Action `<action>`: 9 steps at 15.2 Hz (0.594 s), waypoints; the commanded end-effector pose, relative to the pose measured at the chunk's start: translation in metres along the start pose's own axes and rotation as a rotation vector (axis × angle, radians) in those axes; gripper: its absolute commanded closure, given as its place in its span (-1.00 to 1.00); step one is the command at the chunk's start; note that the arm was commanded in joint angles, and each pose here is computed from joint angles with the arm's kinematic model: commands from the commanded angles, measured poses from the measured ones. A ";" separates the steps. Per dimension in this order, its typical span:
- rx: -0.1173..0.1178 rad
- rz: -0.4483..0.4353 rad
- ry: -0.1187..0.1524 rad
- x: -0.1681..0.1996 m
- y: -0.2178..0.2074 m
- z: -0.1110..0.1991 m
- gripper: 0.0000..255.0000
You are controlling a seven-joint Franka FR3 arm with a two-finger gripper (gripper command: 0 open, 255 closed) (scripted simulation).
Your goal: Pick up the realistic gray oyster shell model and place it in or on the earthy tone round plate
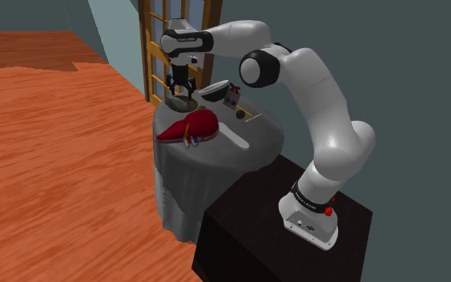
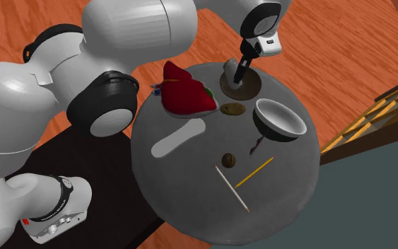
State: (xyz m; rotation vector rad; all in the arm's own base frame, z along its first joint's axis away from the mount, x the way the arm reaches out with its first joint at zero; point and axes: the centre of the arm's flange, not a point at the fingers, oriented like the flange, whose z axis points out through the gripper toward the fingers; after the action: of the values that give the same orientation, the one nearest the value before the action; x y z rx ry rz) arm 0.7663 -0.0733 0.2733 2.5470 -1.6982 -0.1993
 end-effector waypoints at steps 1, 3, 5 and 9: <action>-0.001 0.000 0.000 -0.001 0.000 -0.023 -1.00; -0.001 0.000 0.000 -0.001 0.000 -0.033 -1.00; -0.001 0.000 0.000 -0.001 0.000 -0.033 -1.00; -0.001 0.000 0.000 -0.001 0.000 -0.033 -1.00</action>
State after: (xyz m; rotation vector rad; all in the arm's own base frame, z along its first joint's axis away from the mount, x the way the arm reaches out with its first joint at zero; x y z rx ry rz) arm 0.7704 -0.0726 0.3061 2.5467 -1.6980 -0.2002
